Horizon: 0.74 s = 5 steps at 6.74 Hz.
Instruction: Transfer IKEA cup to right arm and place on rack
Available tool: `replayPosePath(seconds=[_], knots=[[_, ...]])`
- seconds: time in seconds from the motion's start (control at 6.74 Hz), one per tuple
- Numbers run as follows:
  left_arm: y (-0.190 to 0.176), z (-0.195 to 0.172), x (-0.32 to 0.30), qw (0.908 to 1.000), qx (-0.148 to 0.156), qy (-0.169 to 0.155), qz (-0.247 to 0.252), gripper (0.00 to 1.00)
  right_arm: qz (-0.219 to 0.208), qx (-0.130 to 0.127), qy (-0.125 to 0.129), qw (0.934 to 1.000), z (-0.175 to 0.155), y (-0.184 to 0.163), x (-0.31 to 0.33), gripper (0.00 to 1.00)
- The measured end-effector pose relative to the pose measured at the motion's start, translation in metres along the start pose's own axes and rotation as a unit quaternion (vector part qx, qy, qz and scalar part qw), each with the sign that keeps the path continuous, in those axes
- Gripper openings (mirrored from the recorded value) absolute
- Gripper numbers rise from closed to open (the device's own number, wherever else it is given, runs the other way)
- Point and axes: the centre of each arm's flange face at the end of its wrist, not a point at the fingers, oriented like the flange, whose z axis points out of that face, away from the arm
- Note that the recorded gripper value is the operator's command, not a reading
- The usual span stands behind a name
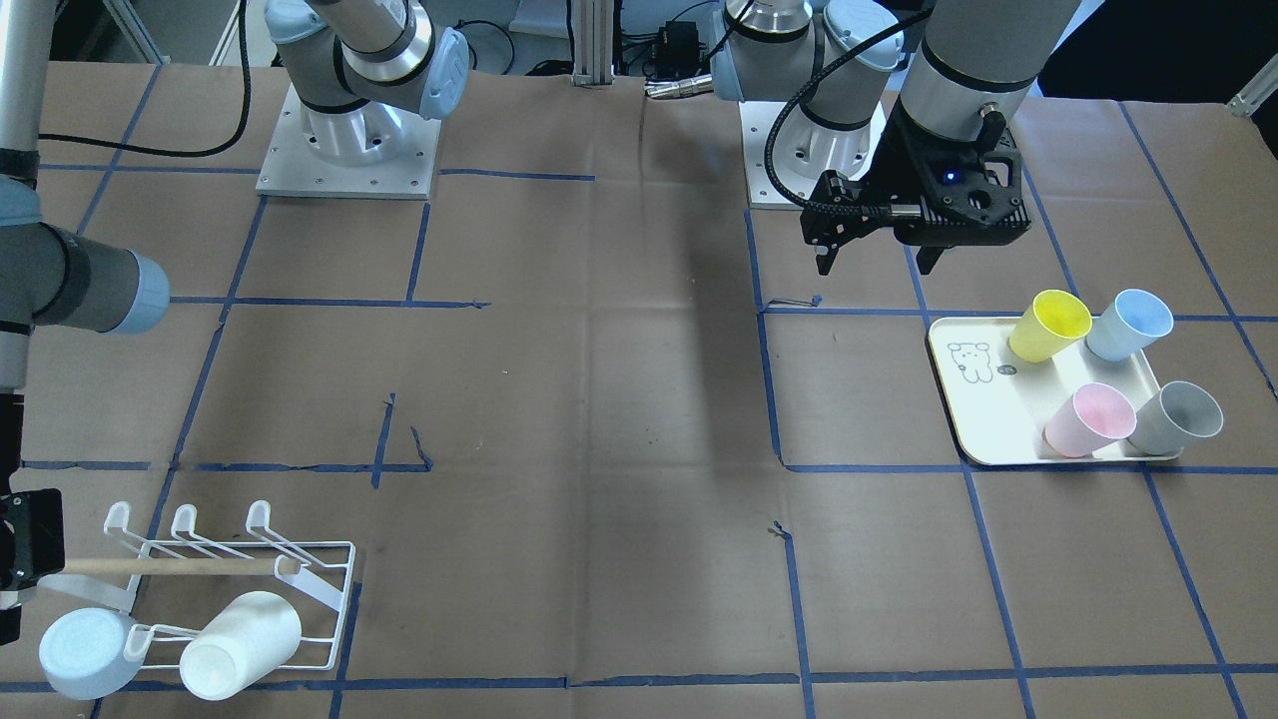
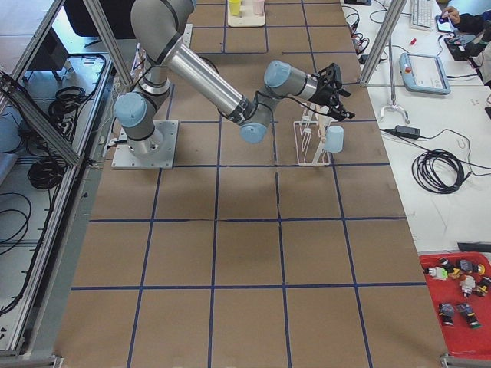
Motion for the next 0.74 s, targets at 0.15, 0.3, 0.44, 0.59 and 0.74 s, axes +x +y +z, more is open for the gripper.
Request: replayPosePath(seconds=[0.15, 0.3, 0.44, 0.59, 0.74], knots=[[0.000, 0.000, 0.000, 1.0000, 0.000, 0.000, 0.000, 0.99, 0.007, -0.027, -0.006, 0.9996, -0.018, -0.014, -0.012, 1.00], [0.000, 0.000, 0.000, 1.0000, 0.000, 0.000, 0.000, 0.99, 0.011, -0.056, -0.016, 0.9983, -0.034, -0.025, -0.031, 1.00], [0.000, 0.000, 0.000, 1.0000, 0.000, 0.000, 0.000, 0.99, 0.009, -0.082, -0.029, 0.9962, -0.047, -0.029, -0.055, 1.00], [0.000, 0.000, 0.000, 1.0000, 0.000, 0.000, 0.000, 0.99, 0.008, -0.104, -0.041, 0.9937, -0.053, -0.030, -0.074, 1.00], [0.000, 0.000, 0.000, 1.0000, 0.000, 0.000, 0.000, 0.99, 0.008, -0.132, -0.046, 0.9901, -0.058, -0.029, -0.089, 1.00]])
